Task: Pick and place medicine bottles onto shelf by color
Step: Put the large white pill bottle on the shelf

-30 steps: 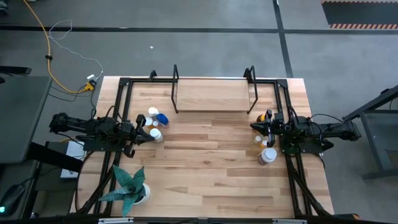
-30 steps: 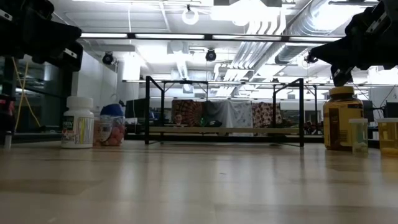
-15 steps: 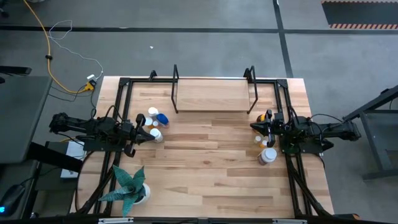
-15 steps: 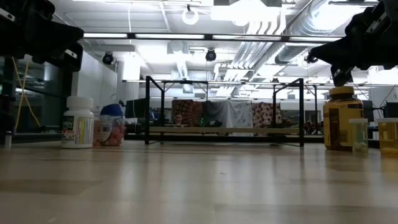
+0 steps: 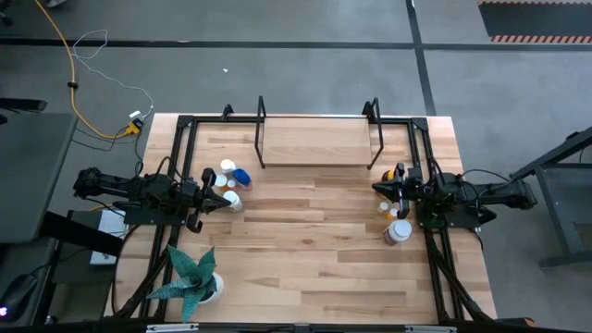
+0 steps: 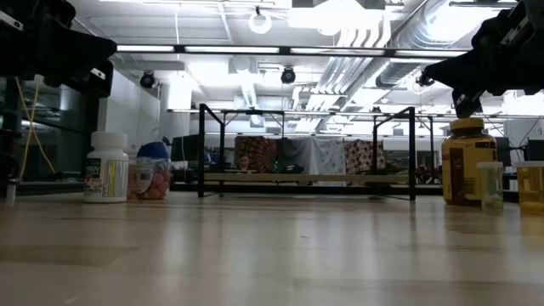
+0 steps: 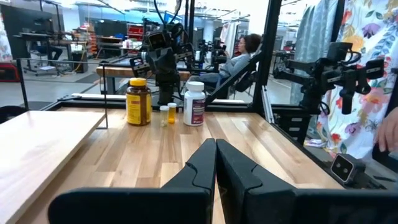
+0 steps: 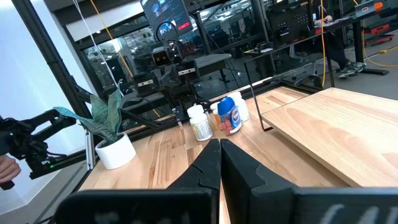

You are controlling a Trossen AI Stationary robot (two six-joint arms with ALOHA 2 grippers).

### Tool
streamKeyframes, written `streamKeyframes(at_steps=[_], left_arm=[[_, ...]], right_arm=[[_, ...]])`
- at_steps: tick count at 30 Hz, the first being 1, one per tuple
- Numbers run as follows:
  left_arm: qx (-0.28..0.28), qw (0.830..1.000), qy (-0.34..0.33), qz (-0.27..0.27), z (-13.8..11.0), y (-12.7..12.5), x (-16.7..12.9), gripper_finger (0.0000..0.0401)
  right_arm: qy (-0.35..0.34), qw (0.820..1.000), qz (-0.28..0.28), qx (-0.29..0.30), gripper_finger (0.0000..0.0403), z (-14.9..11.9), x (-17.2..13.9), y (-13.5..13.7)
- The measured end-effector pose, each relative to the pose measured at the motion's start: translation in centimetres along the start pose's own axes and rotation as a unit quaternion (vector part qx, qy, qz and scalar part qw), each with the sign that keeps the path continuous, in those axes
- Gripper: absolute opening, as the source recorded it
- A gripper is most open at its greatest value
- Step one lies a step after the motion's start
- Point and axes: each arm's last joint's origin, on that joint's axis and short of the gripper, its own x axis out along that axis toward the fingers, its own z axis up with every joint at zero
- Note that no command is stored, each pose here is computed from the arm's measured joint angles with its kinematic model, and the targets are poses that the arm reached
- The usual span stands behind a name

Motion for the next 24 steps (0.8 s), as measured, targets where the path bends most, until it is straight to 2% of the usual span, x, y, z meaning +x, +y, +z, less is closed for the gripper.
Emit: streamKeyframes(at_steps=[4, 8, 11, 24], left_arm=[[-0.001, 1.000, -0.009, 0.004, 0.2, 0.0, 0.0, 0.0001], [-0.016, 0.998, -0.044, 0.040, 0.8, 0.2, 0.0, 0.0003], [-0.020, 0.997, -0.066, 0.045, 1.2, 0.2, -0.1, 0.0024], [-0.054, 0.993, -0.096, 0.042, 2.4, 0.1, 0.9, 0.0232]], right_arm=[[0.000, 1.000, 0.000, 0.000, 0.0000, 0.0, 0.0, 0.0], [0.000, 1.000, 0.000, 0.000, 0.0000, 0.0, 0.0, 0.0], [0.000, 1.000, 0.000, 0.000, 0.0000, 0.0, 0.0, 0.0], [0.000, 1.000, 0.000, 0.000, 0.0000, 0.0, 0.0, 0.0]])
